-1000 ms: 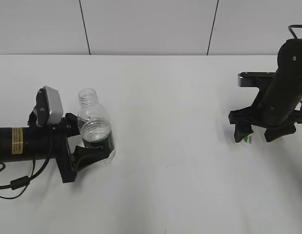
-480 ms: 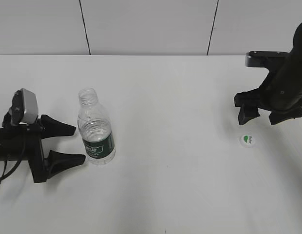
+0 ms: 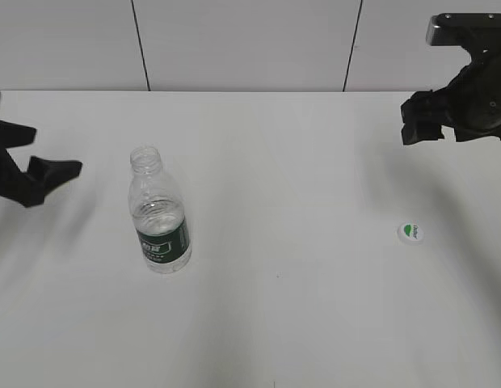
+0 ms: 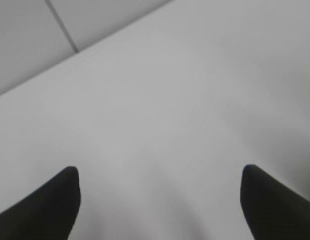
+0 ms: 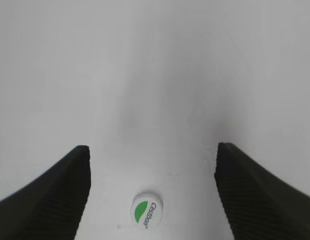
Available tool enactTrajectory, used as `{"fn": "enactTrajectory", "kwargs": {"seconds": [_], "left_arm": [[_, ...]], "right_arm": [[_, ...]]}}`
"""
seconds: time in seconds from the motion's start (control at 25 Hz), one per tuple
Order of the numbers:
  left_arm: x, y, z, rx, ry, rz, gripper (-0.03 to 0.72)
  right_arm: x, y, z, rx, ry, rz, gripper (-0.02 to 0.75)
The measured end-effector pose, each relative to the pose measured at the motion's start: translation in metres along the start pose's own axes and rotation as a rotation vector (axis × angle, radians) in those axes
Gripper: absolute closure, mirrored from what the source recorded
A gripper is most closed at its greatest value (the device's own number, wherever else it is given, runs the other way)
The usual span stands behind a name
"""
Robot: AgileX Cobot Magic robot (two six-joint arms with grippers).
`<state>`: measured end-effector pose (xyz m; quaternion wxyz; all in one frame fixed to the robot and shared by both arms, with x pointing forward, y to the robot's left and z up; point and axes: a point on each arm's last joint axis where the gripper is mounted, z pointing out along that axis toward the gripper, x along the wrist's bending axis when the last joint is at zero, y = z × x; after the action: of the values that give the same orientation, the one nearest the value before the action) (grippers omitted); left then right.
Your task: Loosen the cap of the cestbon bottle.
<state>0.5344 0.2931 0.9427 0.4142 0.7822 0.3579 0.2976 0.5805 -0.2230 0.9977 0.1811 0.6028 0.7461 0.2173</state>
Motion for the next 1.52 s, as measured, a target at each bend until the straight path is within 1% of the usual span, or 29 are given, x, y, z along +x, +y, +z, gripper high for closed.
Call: {"fn": "enactTrajectory", "kwargs": {"seconds": [0.08,0.2,0.32,0.4,0.44,0.52,0.56,0.6,0.68,0.72,0.84,0.92,1.04,1.12,1.2,1.32,1.52], "left_arm": [[0.011,0.013,-0.010,0.003,0.106,-0.020,0.113],[0.031,0.025,-0.022,0.085,0.269,-0.054,0.131],[0.055,0.032,-0.032,0.253,0.452,-0.131,0.138],[0.066,0.037,-0.040,0.393,0.566,-0.197,0.140],[0.068,0.040,-0.043,0.453,0.602,-0.220,0.140],[0.071,0.052,-0.047,0.525,0.639,-0.263,0.141],[0.071,0.058,-0.049,0.569,0.635,-0.269,0.141],[0.070,0.063,-0.050,0.601,0.611,-0.283,0.141],[0.067,0.072,-0.054,0.667,0.549,-0.338,0.141],[0.065,0.075,-0.056,0.701,0.516,-0.349,0.141],[0.061,0.085,-0.062,0.758,0.448,-0.400,0.141],[0.058,0.086,-0.065,0.799,0.424,-0.422,0.141],[0.053,0.083,-0.072,0.876,0.403,-0.446,0.141],[0.050,0.079,-0.078,0.915,0.383,-0.454,0.141],[0.043,0.077,-0.086,0.931,0.366,-0.455,0.141],[0.030,0.074,-0.101,0.917,0.351,-0.468,0.141],[-0.001,0.062,-0.132,0.882,0.335,-0.494,0.141]], "right_arm": [[-0.001,0.006,-0.004,-0.028,-0.008,-0.019,0.144],[-0.002,0.016,-0.010,-0.066,-0.025,-0.049,0.144],[-0.004,0.024,-0.014,-0.093,-0.049,-0.088,0.144],[-0.006,0.027,-0.018,-0.087,-0.069,-0.111,0.144],[-0.007,0.027,-0.019,-0.070,-0.080,-0.114,0.144],[-0.010,0.027,-0.022,-0.022,-0.104,-0.105,0.144],[-0.011,0.026,-0.025,0.013,-0.115,-0.098,0.144],[-0.012,0.025,-0.027,0.044,-0.126,-0.093,0.144],[-0.015,0.025,-0.035,0.125,-0.145,-0.078,0.144],[-0.017,0.025,-0.039,0.162,-0.154,-0.069,0.144],[-0.024,0.031,-0.054,0.234,-0.171,-0.040,0.144],[-0.031,0.033,-0.063,0.276,-0.155,-0.026,0.144],[-0.042,0.029,-0.071,0.332,-0.106,0.015,0.144],[-0.049,0.026,-0.074,0.353,-0.099,0.037,0.144],[-0.052,0.024,-0.079,0.345,-0.098,0.045,0.144],[-0.048,0.011,-0.100,0.320,-0.081,0.056,0.144],[-0.039,-0.039,-0.140,0.288,-0.082,0.055,0.144]]}}
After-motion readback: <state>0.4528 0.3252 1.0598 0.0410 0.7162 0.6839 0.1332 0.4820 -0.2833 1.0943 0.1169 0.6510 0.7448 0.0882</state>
